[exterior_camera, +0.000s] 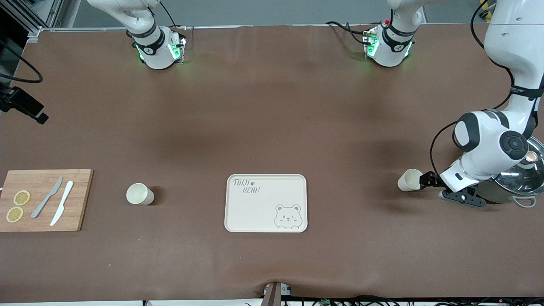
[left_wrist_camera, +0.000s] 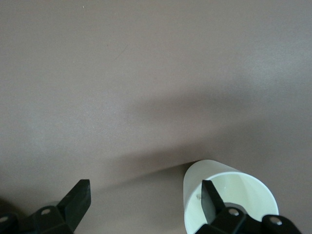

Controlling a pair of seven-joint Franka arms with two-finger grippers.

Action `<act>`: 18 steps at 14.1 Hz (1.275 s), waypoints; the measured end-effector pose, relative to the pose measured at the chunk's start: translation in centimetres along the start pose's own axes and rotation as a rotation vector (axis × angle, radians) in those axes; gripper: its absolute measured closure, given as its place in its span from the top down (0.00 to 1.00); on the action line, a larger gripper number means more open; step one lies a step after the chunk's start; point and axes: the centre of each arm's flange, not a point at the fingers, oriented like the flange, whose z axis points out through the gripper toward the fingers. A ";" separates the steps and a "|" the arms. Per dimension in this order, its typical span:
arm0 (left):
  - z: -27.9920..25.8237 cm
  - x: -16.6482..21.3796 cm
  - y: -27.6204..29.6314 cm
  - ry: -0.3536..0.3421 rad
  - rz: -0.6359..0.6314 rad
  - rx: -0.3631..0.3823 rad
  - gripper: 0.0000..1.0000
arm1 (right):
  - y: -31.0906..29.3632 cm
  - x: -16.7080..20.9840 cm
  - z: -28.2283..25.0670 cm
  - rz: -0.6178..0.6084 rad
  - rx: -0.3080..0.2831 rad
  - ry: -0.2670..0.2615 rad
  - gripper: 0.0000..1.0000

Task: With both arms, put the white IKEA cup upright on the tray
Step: 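Close the left gripper on the white cup's rim and lift it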

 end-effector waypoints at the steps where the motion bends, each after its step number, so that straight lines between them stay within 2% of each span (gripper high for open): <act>1: 0.0 0.0 0.2 0.001 0.003 -0.002 1.00 | 0.0 0.0 0.1 0.000 -0.001 -0.003 1.00; 13: 2.4 -2.0 2.5 0.030 0.020 -0.009 1.00 | 0.0 0.2 0.4 0.001 -0.003 -0.009 1.00; 18: 3.7 -2.6 2.5 0.017 -0.005 -0.017 0.50 | 0.0 0.2 0.5 0.001 -0.002 -0.009 1.00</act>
